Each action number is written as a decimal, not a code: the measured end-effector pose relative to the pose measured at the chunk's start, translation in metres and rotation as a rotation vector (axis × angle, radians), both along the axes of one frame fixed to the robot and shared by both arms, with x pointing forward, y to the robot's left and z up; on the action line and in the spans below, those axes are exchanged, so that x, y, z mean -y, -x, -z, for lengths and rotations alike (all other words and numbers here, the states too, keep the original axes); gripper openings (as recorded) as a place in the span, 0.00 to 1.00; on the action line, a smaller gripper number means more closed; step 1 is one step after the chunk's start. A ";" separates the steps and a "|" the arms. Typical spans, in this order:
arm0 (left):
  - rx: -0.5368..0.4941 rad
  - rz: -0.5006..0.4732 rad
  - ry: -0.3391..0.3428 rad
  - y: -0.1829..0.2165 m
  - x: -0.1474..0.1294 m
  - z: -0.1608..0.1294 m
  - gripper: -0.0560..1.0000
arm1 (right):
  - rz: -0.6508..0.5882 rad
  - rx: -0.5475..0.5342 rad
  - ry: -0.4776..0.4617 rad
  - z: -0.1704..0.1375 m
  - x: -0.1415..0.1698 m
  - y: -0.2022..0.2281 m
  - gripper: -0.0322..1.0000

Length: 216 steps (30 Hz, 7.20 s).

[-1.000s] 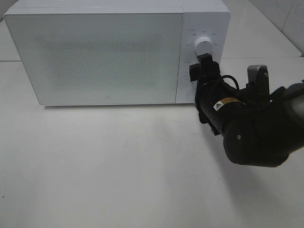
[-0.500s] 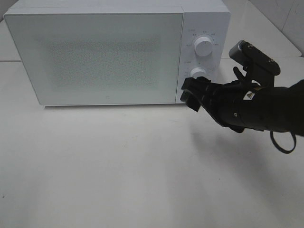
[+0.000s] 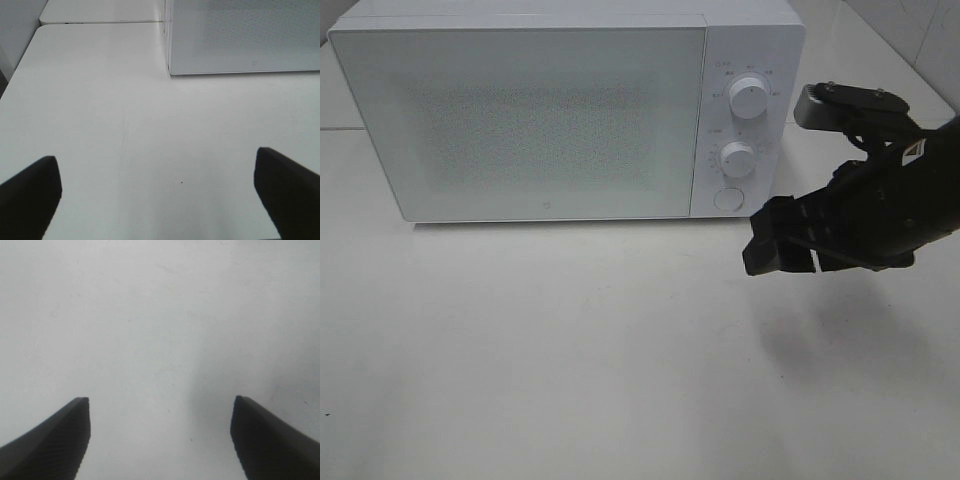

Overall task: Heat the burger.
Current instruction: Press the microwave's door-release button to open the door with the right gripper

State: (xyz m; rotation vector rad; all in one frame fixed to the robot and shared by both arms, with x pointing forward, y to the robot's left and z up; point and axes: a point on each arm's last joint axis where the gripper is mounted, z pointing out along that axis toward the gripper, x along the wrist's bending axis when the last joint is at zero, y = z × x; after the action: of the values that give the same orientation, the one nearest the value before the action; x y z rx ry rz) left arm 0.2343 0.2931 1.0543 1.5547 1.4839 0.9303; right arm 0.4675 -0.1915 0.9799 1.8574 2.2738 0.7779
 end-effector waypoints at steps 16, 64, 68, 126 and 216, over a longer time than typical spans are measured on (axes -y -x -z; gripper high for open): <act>0.000 0.000 0.000 0.000 0.000 0.000 0.99 | -0.072 0.055 0.127 -0.091 0.041 0.081 0.76; 0.000 0.000 0.000 0.000 0.000 0.000 0.99 | 0.188 0.589 0.109 -0.069 0.112 0.238 0.76; 0.000 0.000 0.000 0.000 0.000 0.000 0.99 | 0.185 0.610 0.086 -0.076 0.110 0.234 0.76; 0.001 0.000 0.000 0.000 0.000 0.000 0.99 | 0.182 0.885 0.002 -0.025 0.052 0.005 0.76; 0.001 0.000 0.000 0.000 0.000 0.000 0.99 | 1.304 0.193 -1.011 0.092 -0.037 -0.002 0.04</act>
State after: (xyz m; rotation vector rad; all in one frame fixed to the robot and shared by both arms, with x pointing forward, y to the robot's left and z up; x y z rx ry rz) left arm 0.2341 0.2931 1.0543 1.5541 1.4832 0.9310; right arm 0.4691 -0.1548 0.8876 2.7060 0.0994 1.6964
